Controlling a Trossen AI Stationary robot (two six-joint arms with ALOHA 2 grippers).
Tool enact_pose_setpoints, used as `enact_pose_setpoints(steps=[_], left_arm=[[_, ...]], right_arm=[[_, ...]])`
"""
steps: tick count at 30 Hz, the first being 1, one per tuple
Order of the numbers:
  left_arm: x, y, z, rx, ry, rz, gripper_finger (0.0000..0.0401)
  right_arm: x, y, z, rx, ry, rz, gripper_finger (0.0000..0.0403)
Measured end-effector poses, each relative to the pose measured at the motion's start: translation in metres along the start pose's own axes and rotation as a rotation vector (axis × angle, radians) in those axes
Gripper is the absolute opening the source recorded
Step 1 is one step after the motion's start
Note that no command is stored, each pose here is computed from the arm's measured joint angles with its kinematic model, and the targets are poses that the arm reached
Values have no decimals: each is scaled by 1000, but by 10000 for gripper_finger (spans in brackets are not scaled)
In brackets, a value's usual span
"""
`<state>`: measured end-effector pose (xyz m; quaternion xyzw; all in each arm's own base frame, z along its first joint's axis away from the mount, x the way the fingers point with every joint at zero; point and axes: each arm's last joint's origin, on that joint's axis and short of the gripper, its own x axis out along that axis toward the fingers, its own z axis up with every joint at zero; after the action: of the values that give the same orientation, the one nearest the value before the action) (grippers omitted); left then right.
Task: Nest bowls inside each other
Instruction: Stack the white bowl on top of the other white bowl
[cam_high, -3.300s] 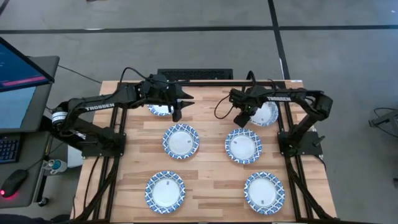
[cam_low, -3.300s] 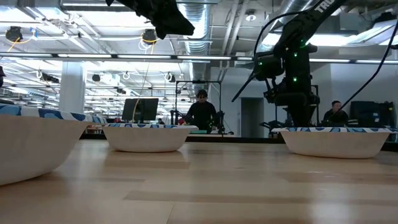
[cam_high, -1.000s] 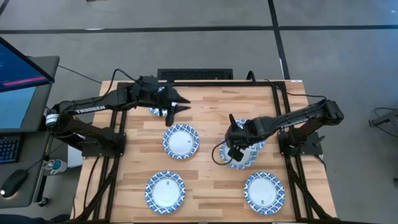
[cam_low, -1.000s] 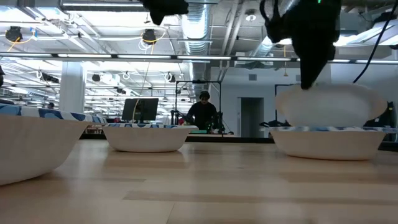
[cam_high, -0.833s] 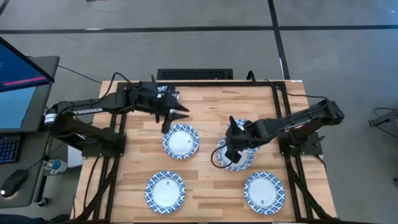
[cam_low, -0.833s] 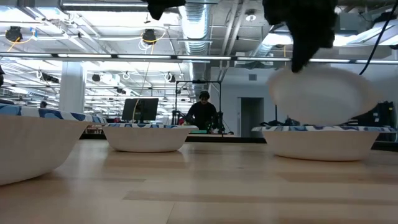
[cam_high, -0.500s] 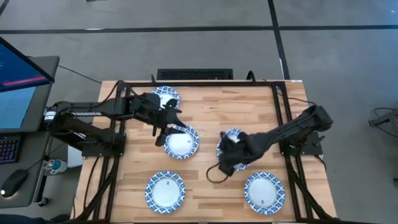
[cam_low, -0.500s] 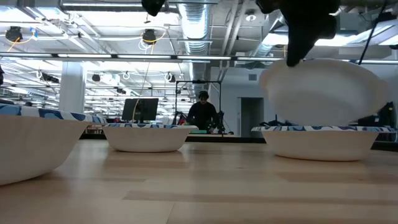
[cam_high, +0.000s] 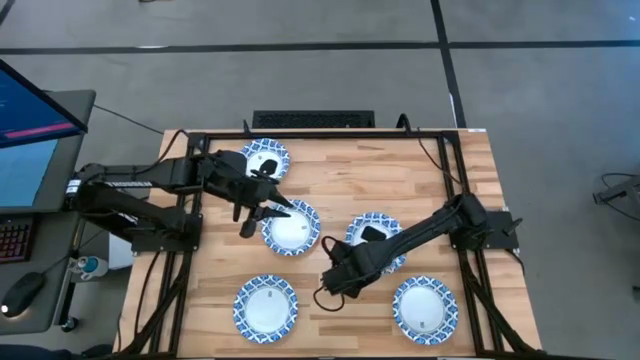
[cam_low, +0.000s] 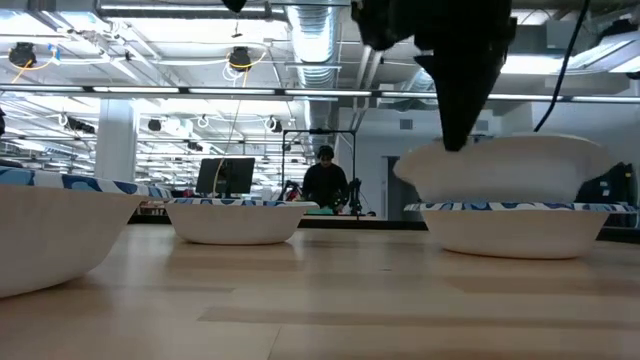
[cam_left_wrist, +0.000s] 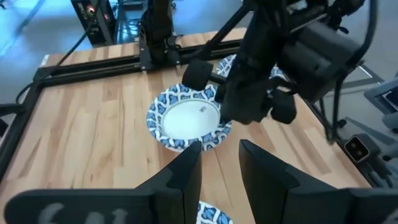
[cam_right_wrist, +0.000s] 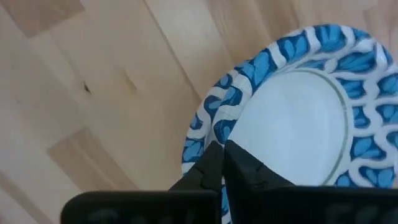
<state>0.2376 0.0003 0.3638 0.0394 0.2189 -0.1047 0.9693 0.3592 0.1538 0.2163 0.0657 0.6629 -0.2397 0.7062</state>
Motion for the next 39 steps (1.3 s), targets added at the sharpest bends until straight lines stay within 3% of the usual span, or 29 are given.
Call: enact_pose_setpoints(steps=[7,17,28,33,39], left_arm=[[-9,-1,1,12,-12,19,100],[-10,-1,2,13,-22,21,100],[-10,-1,2,4,-21,36,100],[-10,-1,2,-12,-21,37,100],[-10,-4,2,-39,-21,26,100]], right_arm=[[1,-6,0,17,47,-29,45],[9,-9,5,10,107,33,77],[12,-17,11,16,126,22,181],[8,-22,0,-47,189,-57,213],[-12,-20,-23,-94,164,-121,204]])
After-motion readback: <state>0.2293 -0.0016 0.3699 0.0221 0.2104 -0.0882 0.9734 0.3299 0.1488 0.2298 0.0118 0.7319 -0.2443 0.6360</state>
